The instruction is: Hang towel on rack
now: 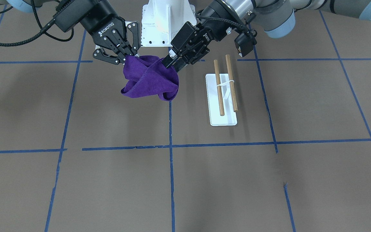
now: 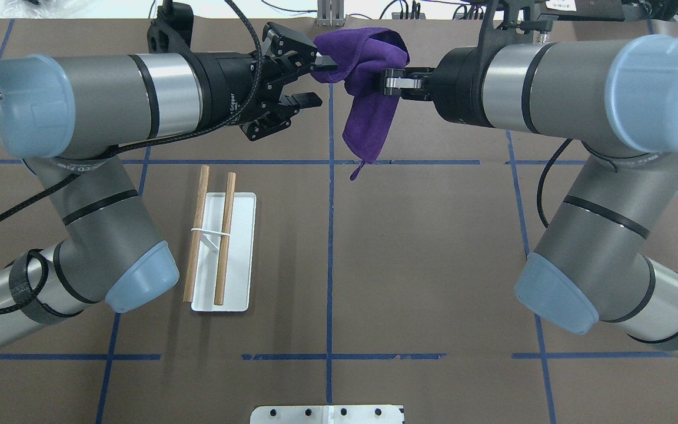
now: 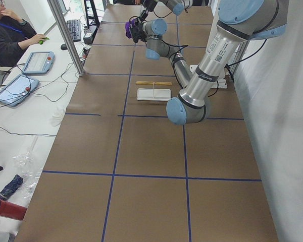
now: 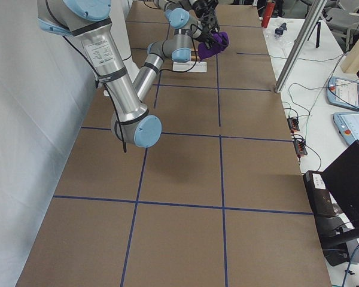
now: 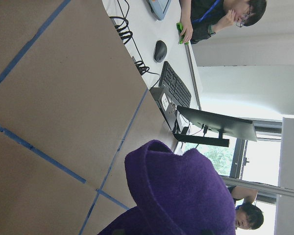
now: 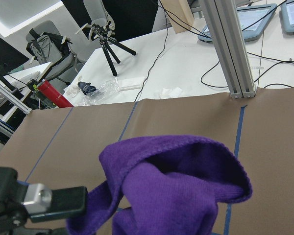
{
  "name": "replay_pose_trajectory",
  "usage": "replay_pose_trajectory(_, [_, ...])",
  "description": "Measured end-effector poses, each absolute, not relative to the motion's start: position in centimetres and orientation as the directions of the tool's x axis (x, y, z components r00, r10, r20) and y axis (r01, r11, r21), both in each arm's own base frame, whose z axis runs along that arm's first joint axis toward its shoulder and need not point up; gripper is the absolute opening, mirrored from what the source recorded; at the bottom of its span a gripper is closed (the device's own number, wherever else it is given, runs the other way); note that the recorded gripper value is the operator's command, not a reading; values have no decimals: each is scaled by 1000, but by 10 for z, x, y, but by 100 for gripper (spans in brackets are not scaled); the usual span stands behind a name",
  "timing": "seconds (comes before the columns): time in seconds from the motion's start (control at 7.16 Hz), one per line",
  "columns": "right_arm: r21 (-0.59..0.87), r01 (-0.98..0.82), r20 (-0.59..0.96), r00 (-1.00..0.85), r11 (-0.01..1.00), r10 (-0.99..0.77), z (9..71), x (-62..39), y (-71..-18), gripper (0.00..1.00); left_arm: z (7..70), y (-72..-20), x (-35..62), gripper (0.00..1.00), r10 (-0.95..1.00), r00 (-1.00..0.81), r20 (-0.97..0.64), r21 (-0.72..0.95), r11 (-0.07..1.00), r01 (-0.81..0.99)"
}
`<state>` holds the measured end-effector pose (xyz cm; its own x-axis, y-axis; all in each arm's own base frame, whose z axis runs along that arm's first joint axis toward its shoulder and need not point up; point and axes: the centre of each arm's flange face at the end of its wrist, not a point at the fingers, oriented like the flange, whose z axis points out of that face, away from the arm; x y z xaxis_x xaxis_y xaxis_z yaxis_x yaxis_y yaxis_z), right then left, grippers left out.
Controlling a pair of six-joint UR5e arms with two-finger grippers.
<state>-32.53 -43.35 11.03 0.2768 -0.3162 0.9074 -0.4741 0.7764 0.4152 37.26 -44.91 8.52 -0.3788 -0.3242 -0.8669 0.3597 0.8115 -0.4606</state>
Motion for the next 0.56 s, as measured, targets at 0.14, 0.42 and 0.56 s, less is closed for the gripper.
replay_pose_trajectory(0.14, [415,-475,907,275,776,-317,110,-324,-433,0,86,-450,373,47,-325,-379,-867,-462,810,361])
replay_pose_trajectory(0.42, [416,-475,907,274,776,-318,109,-323,-432,0,86,-451,374,25,-327,-379,-866,-463,809,361])
replay_pose_trajectory(0.56, [416,-475,907,274,776,-318,109,-323,-432,0,85,-451,374,18,-327,-381,-865,-464,809,360])
